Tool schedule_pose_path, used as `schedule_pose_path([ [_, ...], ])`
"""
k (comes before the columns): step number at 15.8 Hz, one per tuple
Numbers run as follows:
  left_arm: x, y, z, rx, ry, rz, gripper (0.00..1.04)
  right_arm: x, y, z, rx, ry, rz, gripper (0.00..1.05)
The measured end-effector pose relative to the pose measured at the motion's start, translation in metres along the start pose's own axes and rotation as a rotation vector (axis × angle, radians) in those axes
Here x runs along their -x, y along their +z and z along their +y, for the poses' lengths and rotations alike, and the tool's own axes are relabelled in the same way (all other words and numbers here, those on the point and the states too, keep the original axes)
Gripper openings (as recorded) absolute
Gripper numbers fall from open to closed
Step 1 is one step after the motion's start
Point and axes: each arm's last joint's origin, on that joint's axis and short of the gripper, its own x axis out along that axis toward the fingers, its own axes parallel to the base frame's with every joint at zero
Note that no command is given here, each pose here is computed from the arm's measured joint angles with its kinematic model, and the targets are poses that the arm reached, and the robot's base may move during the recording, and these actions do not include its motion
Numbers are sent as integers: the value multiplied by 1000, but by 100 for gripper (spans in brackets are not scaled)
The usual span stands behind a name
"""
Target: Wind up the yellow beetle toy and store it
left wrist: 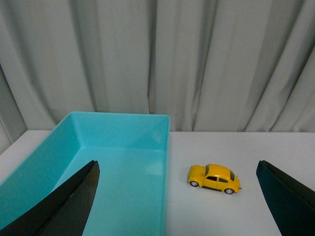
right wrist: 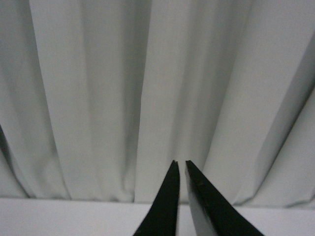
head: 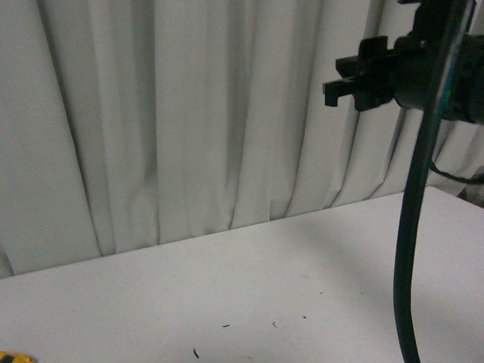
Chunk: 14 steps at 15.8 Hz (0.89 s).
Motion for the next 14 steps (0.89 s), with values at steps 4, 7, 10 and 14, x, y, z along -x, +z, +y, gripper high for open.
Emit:
schedule_pose_path([
  [4, 0, 0, 0, 0, 0, 0, 98, 52, -35, 15, -102, 3, 78, 2],
  [7, 0, 0, 0, 0, -1, 0, 98, 83, -40, 30, -112, 5, 65, 2],
  [10, 0, 0, 0, 0, 0, 0, 98, 106, -46, 30, -113, -2, 68, 2],
  [14, 0, 0, 0, 0, 0, 0, 98, 130, -52, 31, -114, -1, 74, 2],
])
